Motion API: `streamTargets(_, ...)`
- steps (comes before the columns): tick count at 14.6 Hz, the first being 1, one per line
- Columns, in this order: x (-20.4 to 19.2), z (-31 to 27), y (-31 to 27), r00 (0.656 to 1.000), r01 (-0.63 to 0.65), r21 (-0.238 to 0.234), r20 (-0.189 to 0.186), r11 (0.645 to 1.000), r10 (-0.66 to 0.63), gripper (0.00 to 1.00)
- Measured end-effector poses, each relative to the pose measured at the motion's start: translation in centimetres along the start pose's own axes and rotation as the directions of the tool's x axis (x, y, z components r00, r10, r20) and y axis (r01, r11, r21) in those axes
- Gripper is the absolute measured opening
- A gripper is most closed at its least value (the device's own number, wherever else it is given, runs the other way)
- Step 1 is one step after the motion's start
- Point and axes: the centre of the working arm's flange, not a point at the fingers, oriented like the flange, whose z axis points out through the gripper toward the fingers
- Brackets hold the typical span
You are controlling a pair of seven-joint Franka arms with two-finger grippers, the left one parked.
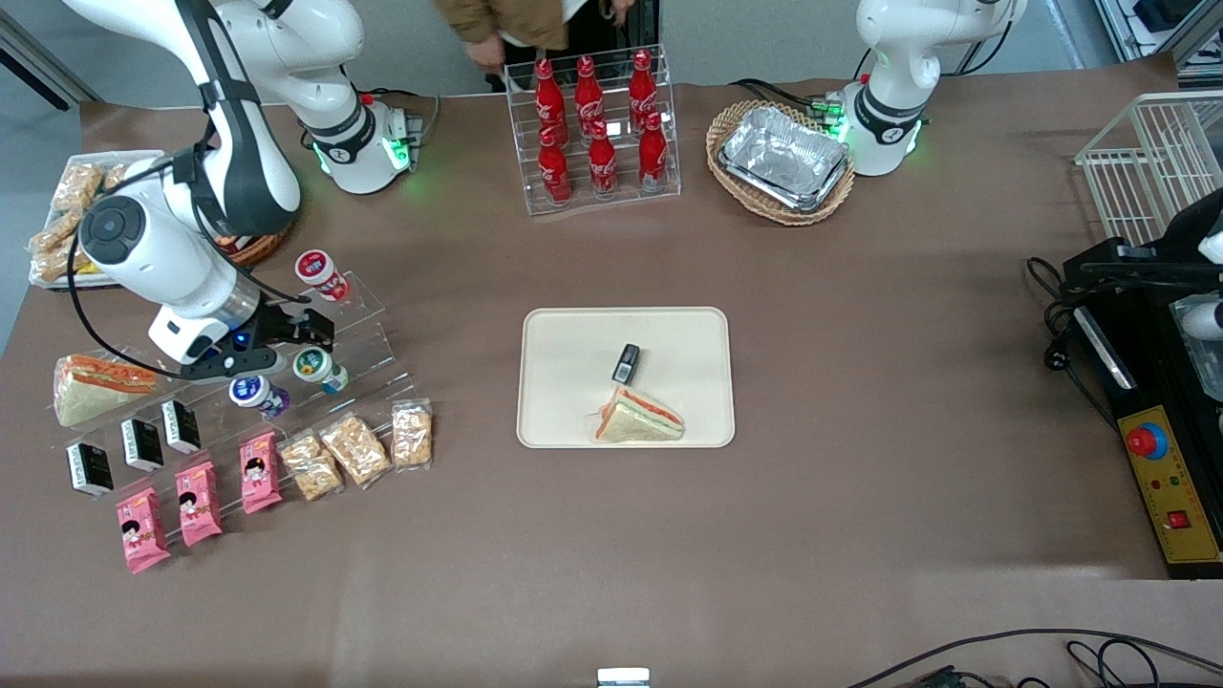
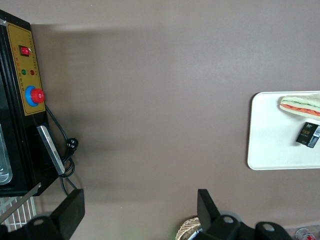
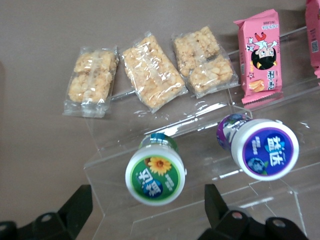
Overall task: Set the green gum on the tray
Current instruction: 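Lower the open right gripper over the green-lidded gum jar, then close the right gripper on the green-lidded gum jar and lift it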
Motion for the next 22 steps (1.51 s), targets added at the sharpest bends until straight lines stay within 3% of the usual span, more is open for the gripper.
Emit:
streamTargets(10,0.0,5.3,-0.7,1.0,0.018,-0.009,-0.013,1.0,-0.018,0.98)
streamTargets(11,0.0,5.3,-0.7,0.999,0.03,-0.01,-0.013,1.0,-0.03,0.93)
streamTargets(14,0.0,5.3,-0.5,0.997,0.076,-0.011,-0.014,0.997,-0.076,0.61)
streamTargets(18,0.2,4.7,-0.4,0.995,0.093,-0.011,-0.021,0.996,-0.093,0.59)
streamTargets(22,1.5,-1.2,-0.8,0.993,0.101,0.008,0.058,0.995,-0.101,0.59)
